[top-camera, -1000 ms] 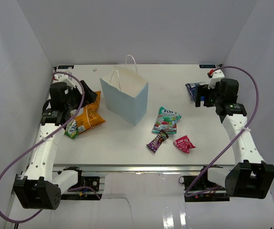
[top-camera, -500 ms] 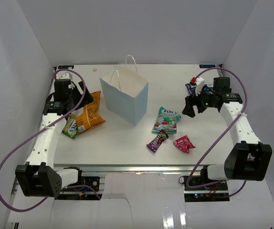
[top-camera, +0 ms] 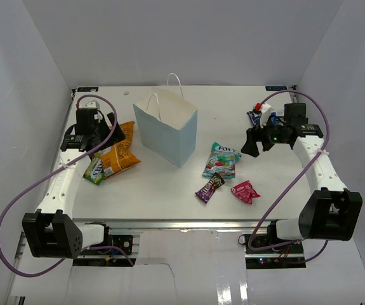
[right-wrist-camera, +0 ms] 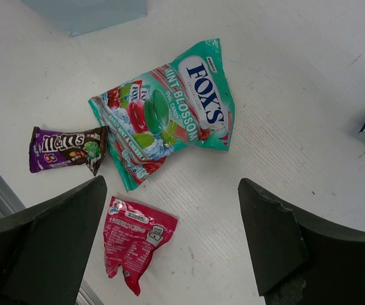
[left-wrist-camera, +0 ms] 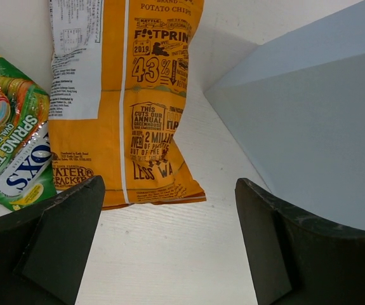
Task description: Place the snacks into the paper bag
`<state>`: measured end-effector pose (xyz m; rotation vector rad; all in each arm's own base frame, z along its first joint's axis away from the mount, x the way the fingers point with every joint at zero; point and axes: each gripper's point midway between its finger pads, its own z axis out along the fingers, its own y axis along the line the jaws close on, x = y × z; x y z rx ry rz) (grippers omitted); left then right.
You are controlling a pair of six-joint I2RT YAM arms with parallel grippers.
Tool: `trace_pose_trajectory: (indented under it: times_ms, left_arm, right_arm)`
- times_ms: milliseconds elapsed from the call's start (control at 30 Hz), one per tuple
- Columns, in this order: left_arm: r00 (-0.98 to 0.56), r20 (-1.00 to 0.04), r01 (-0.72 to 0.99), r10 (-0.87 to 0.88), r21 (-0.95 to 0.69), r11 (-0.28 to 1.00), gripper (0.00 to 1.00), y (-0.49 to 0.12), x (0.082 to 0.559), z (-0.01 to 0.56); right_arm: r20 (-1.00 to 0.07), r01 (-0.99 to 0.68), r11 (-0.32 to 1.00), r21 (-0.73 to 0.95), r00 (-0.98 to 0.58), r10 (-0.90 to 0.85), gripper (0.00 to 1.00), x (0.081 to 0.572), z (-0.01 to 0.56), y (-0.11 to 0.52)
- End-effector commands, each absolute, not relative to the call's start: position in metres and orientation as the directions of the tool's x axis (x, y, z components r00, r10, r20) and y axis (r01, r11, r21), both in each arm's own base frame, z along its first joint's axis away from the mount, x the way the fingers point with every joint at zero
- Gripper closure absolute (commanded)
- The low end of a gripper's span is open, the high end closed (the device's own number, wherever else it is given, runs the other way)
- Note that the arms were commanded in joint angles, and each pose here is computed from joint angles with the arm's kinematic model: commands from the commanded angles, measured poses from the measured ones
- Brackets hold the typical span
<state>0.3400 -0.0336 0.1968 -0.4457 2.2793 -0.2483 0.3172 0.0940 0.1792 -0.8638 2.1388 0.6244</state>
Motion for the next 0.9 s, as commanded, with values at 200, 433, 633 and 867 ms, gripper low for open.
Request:
trace_pose_trajectory:
  times_ms: [200,433,633,867]
  left_arm:
    - [-0.725,-0.626,-0.245,-0.287,-0.155,0.957,0.16,-0.018,0.370,0.143]
    - [-0.781,-0.586,-0.219,-0.214,-0.065,0.974,0.19,-0.021,0.408,0.116]
    - [-0.820,-0.553,-0.225,-0.150,0.069,0.972,0.20,-0.017,0.416,0.089]
    - [-0.843,-0.513,-0.254,-0.161,0.116,0.960,0.33,-0.009,0.400,0.067]
  right_arm:
    - [-0.781,-0.741,0.647,0.178,-0.506,-0.365,0.10,0.318,0.183,0.098]
    - [-0.776,-0.737,0.646,0.199,-0.521,-0.355,0.10,0.320,0.181,0.099]
    - [-0.774,-0.737,0.650,0.186,-0.518,-0.365,0.10,0.317,0.178,0.096]
    - [-0.772,-0.734,0.650,0.196,-0.525,-0.359,0.10,0.315,0.176,0.096]
